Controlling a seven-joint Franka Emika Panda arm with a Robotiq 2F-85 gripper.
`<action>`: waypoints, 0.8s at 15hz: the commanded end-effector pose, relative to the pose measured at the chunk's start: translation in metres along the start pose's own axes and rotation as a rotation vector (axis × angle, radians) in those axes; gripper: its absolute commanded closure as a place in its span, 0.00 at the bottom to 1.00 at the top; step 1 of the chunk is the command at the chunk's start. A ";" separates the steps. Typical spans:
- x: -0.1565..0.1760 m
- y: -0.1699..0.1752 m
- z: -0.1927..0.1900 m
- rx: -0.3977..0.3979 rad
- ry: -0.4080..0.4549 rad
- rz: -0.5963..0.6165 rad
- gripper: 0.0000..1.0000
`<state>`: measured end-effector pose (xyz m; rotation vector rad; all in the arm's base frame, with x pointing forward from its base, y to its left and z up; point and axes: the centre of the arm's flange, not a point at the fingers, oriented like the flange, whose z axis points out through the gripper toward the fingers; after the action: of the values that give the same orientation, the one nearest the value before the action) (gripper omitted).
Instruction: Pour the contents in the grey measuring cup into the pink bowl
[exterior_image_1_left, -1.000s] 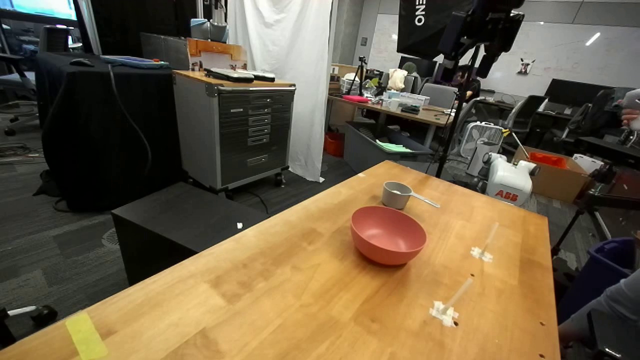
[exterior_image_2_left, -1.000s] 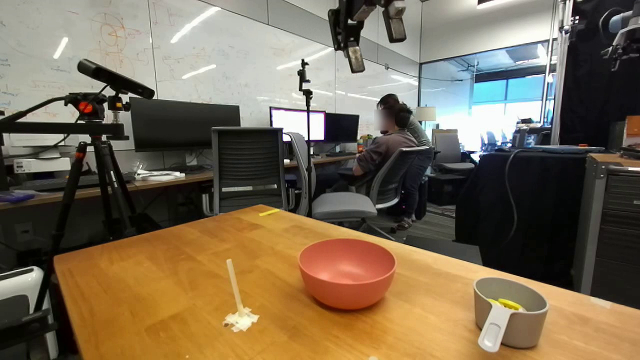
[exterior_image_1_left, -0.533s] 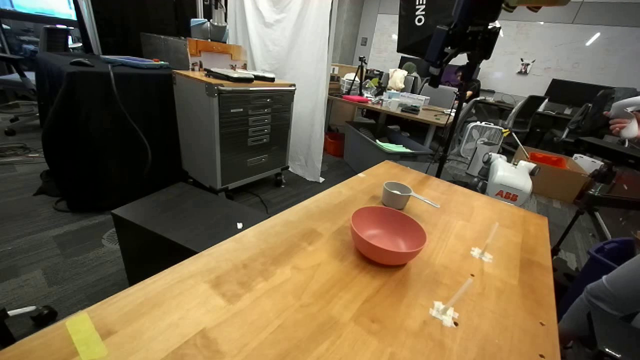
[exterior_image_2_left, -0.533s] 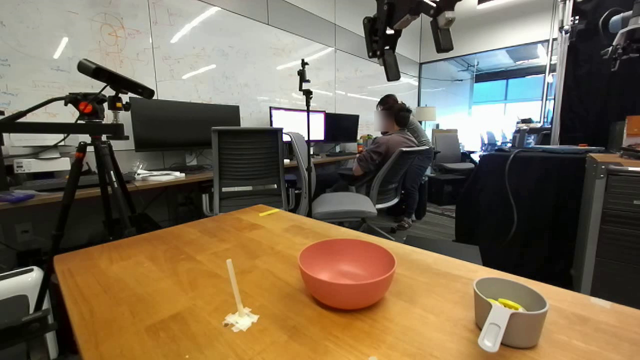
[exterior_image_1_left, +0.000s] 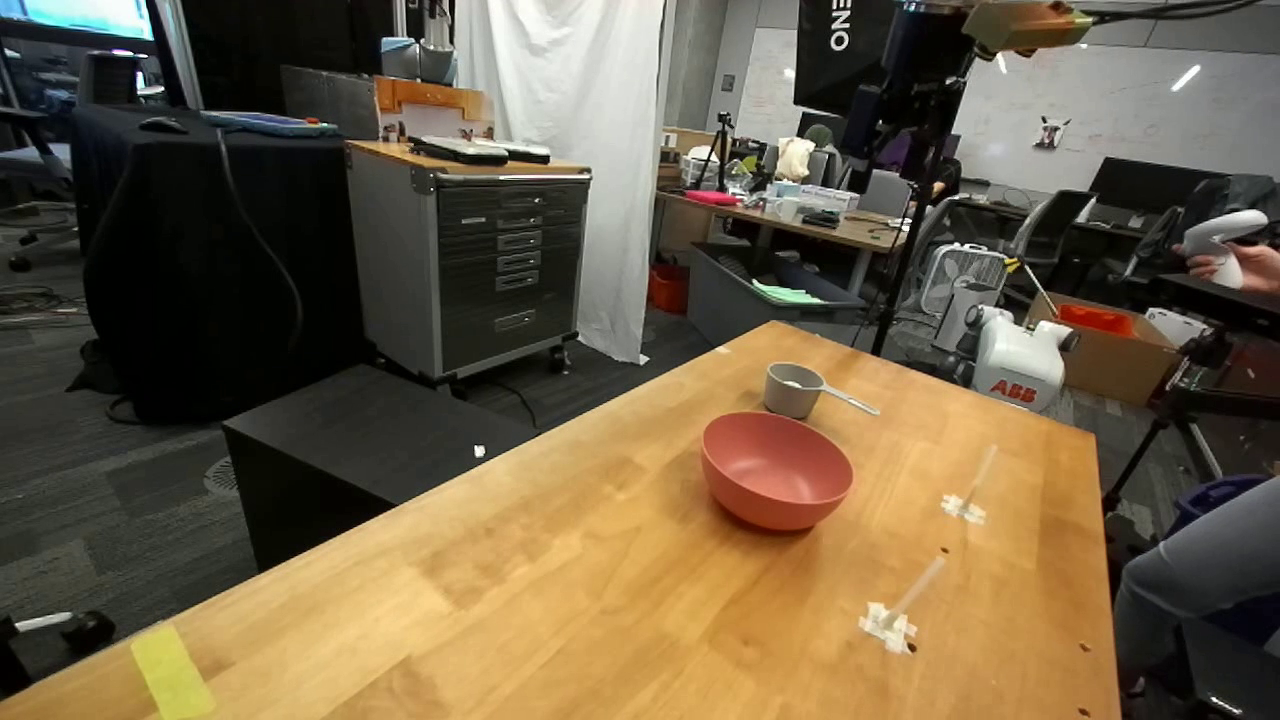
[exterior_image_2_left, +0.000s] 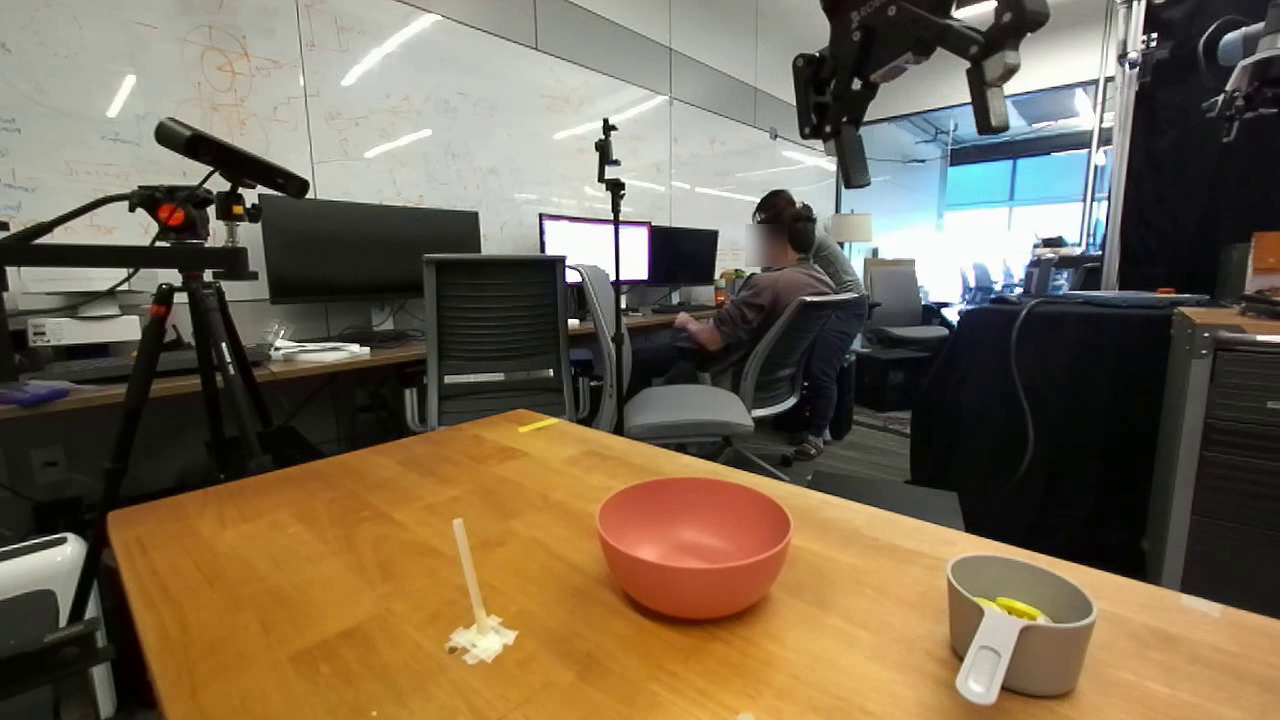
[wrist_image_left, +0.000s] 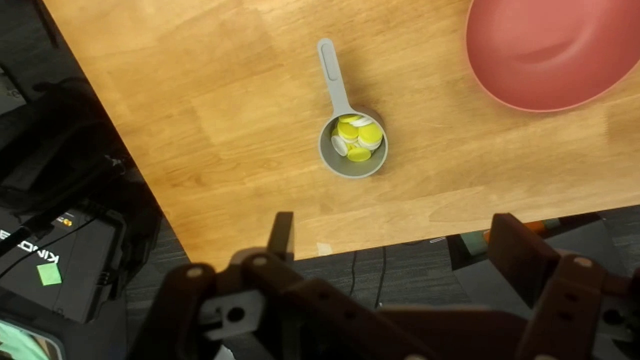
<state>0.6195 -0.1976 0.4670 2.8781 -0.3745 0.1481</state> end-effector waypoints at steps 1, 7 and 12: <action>0.004 0.003 0.005 0.001 -0.012 -0.005 0.00; 0.014 0.006 0.009 0.006 -0.027 -0.014 0.00; 0.016 0.013 0.006 -0.016 -0.025 -0.044 0.00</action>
<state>0.6312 -0.2086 0.4597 2.8894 -0.3541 0.0993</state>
